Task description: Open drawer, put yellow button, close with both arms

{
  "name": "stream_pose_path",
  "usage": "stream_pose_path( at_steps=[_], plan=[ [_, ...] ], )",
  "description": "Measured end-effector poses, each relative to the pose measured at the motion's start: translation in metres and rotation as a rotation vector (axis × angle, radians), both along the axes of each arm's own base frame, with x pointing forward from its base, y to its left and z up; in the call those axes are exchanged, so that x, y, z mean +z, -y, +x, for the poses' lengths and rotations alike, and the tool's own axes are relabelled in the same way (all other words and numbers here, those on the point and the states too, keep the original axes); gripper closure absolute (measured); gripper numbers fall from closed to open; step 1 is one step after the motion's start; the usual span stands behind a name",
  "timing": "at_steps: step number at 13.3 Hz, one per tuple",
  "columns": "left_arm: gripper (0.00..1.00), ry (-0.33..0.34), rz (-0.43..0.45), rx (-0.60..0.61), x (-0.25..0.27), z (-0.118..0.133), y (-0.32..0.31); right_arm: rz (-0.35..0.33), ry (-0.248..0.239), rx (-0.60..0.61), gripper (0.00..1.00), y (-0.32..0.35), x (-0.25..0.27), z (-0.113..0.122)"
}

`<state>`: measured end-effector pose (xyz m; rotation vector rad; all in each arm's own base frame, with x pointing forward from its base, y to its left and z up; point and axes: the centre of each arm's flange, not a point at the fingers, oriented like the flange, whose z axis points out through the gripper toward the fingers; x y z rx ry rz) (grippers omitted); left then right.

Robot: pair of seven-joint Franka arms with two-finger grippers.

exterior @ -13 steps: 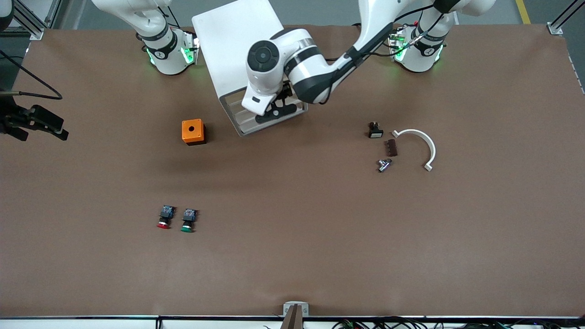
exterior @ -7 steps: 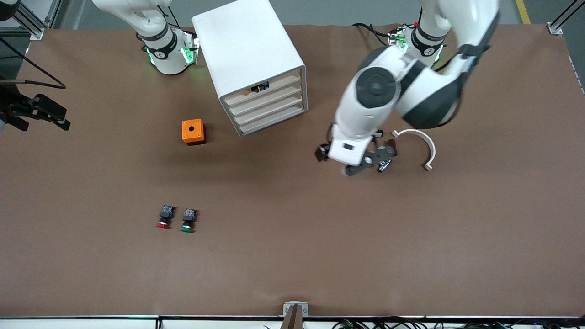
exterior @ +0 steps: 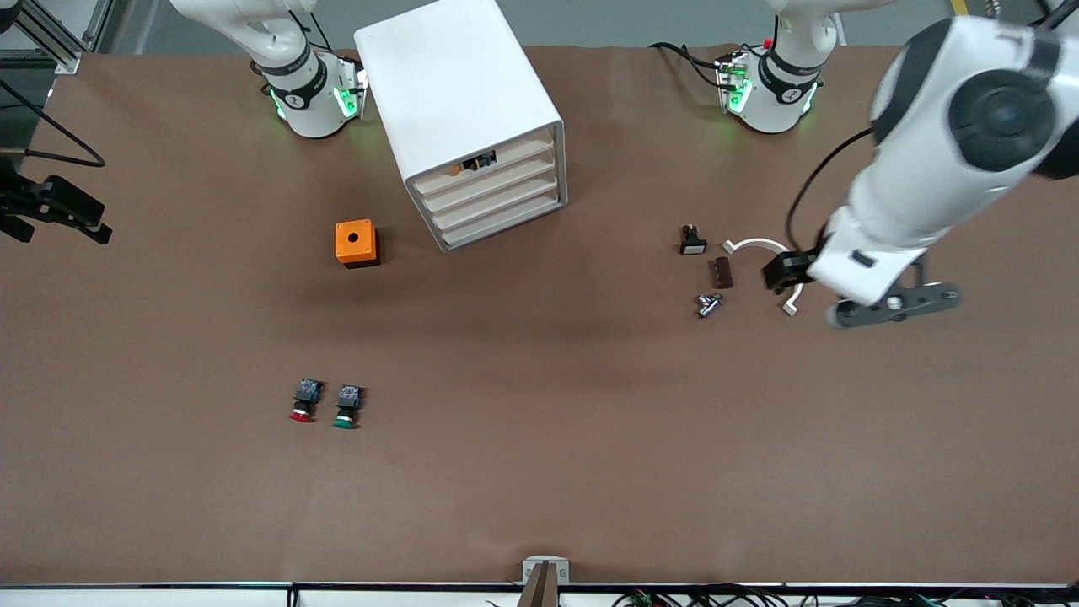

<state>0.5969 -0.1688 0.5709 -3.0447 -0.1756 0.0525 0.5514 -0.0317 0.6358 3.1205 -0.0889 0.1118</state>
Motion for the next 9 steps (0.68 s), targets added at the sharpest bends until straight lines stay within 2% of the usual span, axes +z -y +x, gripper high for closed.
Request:
stream_pose_path(
  at_steps=[4,6,9],
  plan=[
    [0.00,0.005,0.018,-0.122,0.042,-0.017,-0.042,0.000,0.028,-0.013,0.00,-0.006,0.008,0.002],
    [0.00,0.010,0.003,-0.155,0.060,-0.028,-0.057,0.001,0.024,-0.016,0.00,-0.005,0.008,0.001],
    [0.00,-0.025,-0.008,-0.226,0.070,-0.050,-0.088,0.005,0.011,-0.064,0.00,-0.006,0.006,0.000]
  ],
)
